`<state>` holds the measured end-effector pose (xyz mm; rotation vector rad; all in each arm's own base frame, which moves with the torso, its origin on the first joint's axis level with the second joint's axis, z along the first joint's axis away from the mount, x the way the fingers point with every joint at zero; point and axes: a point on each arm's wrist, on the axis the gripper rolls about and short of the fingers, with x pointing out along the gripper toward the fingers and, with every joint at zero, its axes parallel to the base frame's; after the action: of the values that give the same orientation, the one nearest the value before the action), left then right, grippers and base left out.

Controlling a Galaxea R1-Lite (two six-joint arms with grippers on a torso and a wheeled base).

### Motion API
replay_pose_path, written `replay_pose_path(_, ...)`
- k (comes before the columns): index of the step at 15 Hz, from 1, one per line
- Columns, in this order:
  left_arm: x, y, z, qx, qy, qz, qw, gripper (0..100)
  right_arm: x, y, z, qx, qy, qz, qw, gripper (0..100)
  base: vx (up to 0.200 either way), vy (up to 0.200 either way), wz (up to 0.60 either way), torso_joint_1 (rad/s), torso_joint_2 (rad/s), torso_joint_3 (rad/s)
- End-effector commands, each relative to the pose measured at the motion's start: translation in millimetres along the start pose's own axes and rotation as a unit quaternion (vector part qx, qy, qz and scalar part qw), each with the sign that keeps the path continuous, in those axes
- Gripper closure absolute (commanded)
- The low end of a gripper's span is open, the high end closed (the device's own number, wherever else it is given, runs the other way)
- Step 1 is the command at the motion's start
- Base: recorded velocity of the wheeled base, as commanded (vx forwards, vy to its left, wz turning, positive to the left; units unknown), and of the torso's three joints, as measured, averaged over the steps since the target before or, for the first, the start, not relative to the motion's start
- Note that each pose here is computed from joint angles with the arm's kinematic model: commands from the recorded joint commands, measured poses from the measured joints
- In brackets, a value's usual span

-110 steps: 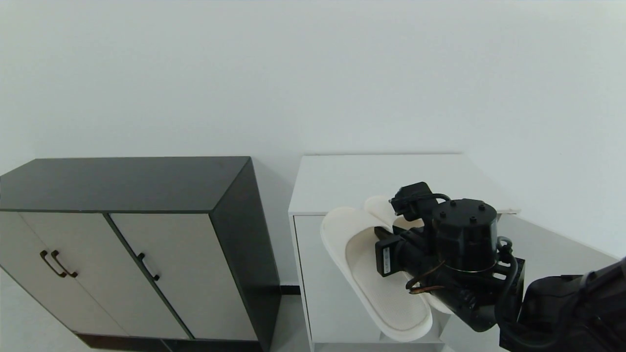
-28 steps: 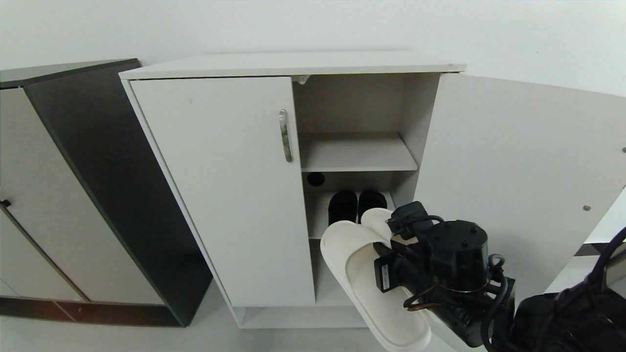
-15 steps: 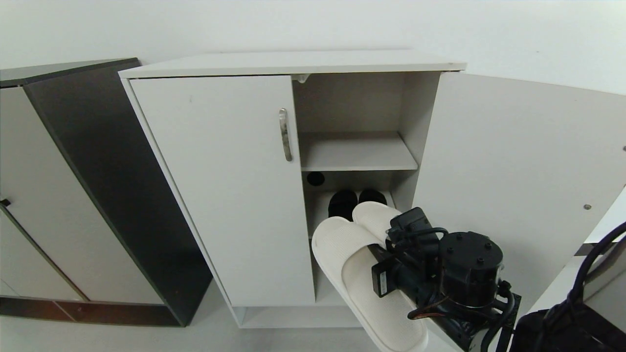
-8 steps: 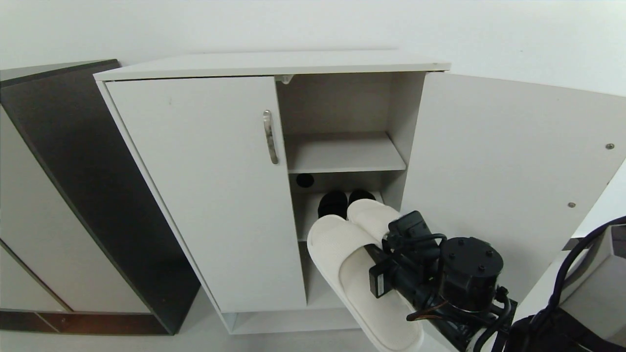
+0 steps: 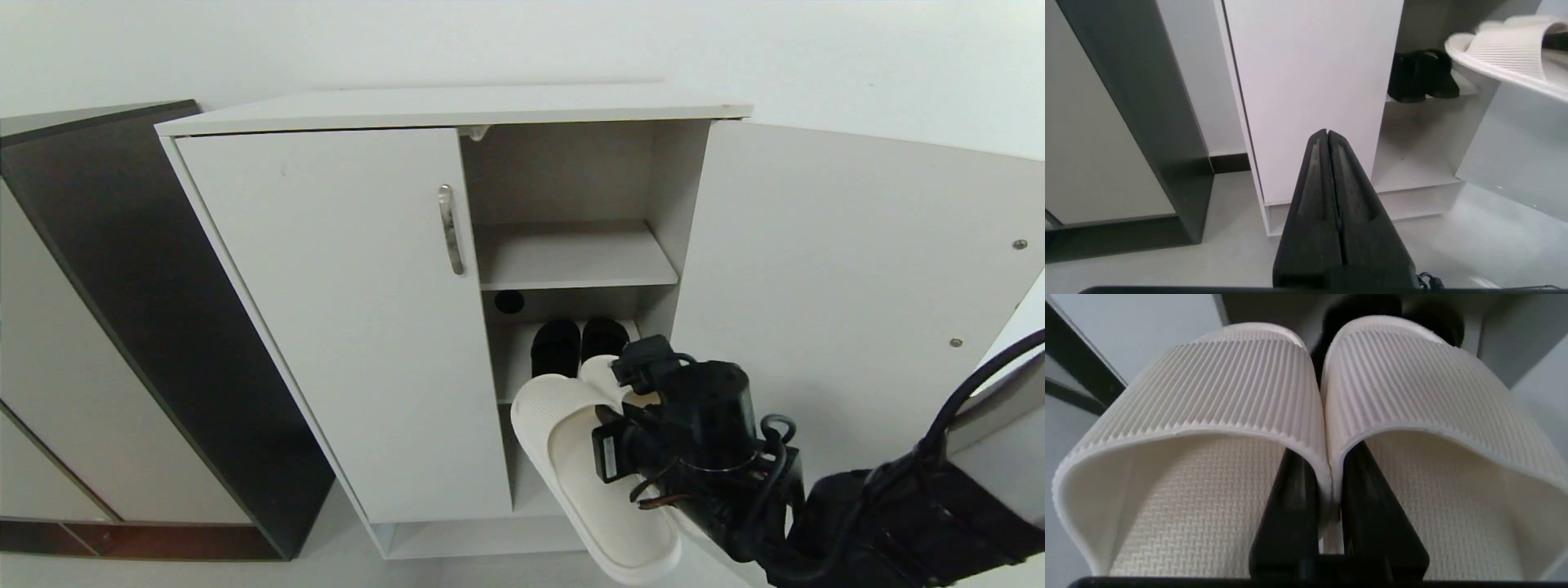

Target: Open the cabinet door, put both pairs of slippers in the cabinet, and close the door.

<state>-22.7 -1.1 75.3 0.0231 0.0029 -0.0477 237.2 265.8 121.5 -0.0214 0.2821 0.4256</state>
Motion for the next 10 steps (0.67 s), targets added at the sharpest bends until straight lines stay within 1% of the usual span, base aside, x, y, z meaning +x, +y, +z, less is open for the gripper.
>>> replay_pose_path(1, 0, 0.0, 0.0, 0.000, 0.000, 0.000, 1.0000, 100, -25, 20, 80, 0.092, -0.033, -0.048, 0.994, 100, 0.000, 0.000, 0.00, 0.000, 0.00, 0.000)
replay_pose_path(2, 0, 0.0, 0.0, 0.000, 0.000, 0.000, 1.0000, 100, -24, 25, 89, 0.091, -0.027, -0.072, 0.993, 100, 0.000, 0.000, 0.00, 0.000, 0.00, 0.000)
replay_pose_path(3, 0, 0.0, 0.0, 0.000, 0.000, 0.000, 1.0000, 100, -23, 29, 93, 0.088, -0.026, -0.083, 0.992, 100, 0.000, 0.000, 0.00, 0.000, 0.00, 0.000)
replay_pose_path(5, 0, 0.0, 0.0, 0.000, 0.000, 0.000, 1.0000, 100, -19, 39, 110, 0.081, -0.050, -0.108, 0.990, 100, 0.000, 0.000, 0.00, 0.000, 0.00, 0.000)
replay_pose_path(6, 0, 0.0, 0.0, 0.000, 0.000, 0.000, 1.0000, 100, -19, 39, 111, 0.079, -0.050, -0.111, 0.989, 100, 0.000, 0.000, 0.00, 0.000, 0.00, 0.000)
replay_pose_path(7, 0, 0.0, 0.0, 0.000, 0.000, 0.001, 1.0000, 100, -16, 41, 118, 0.073, -0.053, -0.125, 0.988, 100, 0.000, 0.000, 0.00, 0.000, 0.00, 0.000)
replay_pose_path(10, 0, 0.0, 0.0, 0.000, 0.000, 0.001, 1.0000, 100, -11, 43, 112, 0.063, -0.041, -0.130, 0.989, 100, 0.000, 0.000, 0.00, 0.000, 0.00, 0.000)
